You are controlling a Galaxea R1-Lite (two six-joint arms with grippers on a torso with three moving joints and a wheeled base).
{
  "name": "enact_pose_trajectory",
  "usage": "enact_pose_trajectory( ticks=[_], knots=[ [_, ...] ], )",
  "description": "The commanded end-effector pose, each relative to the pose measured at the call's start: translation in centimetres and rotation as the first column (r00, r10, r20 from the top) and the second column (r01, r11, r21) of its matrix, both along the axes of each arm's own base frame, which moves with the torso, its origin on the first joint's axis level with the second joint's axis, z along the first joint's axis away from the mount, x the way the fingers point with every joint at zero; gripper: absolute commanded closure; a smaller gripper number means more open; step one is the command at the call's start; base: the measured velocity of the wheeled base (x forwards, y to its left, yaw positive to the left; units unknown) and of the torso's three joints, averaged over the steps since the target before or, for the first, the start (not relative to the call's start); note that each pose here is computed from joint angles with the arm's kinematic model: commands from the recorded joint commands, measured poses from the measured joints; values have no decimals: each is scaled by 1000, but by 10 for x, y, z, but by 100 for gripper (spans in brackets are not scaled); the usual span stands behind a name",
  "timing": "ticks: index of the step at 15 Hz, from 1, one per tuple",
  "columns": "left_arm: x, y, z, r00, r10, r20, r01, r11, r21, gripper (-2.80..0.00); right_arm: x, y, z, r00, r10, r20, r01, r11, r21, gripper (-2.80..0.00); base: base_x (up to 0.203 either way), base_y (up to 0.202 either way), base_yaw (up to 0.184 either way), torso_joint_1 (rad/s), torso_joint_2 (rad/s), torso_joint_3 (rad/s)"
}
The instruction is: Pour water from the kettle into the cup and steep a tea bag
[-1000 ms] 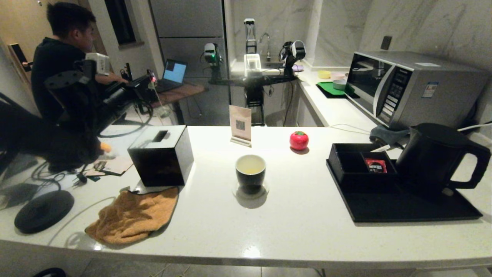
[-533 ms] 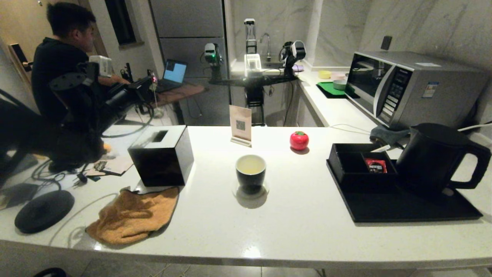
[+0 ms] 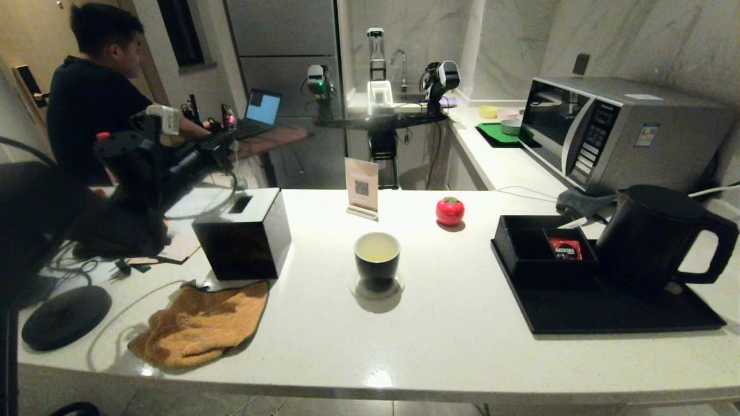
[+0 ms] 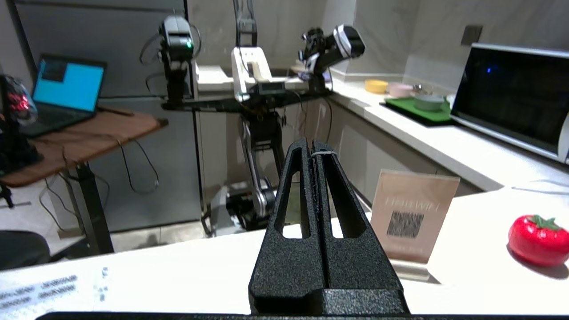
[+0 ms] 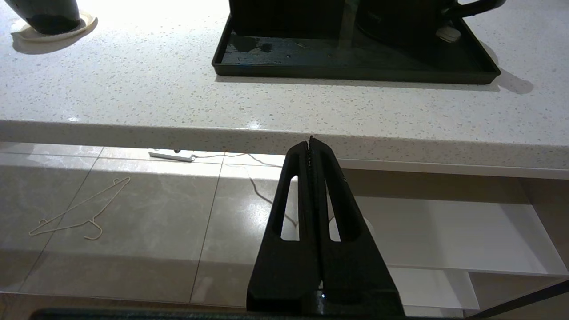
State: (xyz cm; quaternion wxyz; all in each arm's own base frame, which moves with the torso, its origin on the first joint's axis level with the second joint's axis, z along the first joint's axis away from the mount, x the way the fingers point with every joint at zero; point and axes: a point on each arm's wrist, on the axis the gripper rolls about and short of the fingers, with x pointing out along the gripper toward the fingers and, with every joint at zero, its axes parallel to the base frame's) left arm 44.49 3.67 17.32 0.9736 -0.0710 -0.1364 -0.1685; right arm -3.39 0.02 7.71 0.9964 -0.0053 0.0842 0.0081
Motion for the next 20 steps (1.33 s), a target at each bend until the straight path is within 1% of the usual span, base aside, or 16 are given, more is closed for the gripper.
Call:
enact_pose_trajectory(
  ticks=[1, 6, 8, 10, 12, 18, 20],
  knots=[
    [4, 1, -10, 1000, -1, -12, 1, 1000, 0, 0, 0, 0, 0, 1000, 2, -2, -2, 1000, -1, 0, 0, 0, 0, 0, 0, 0],
    [7, 1, -24, 1000, -4, -13, 4, 1000, 0, 0, 0, 0, 0, 1000, 1, -2, -1, 1000, -1, 0, 0, 0, 0, 0, 0, 0],
    [8, 0, -29, 1000, -6, -26, 6, 1000, -1, 0, 0, 0, 0, 1000, 0, -2, 0, 1000, -1, 0, 0, 0, 0, 0, 0, 0],
    [8, -2, -30, 1000, -10, -25, 10, 1000, -1, 0, 0, 0, 0, 1000, 1, -2, -1, 1000, -1, 0, 0, 0, 0, 0, 0, 0],
    [7, -3, -27, 1000, -10, -19, 10, 1000, -1, 0, 0, 0, 0, 1000, 0, -2, 0, 1000, -1, 0, 0, 0, 0, 0, 0, 0],
    [-4, -2, 0, 999, -7, 32, 7, 1000, 5, 0, 0, 0, 0, 1000, 2, -3, -2, 1000, -1, 0, 0, 0, 0, 0, 0, 0],
    [-10, -2, 2, 1000, -7, 17, 7, 1000, 3, 0, 0, 0, 0, 1000, 1, -3, -1, 1000, -1, 0, 0, 0, 0, 0, 0, 0]
  ],
)
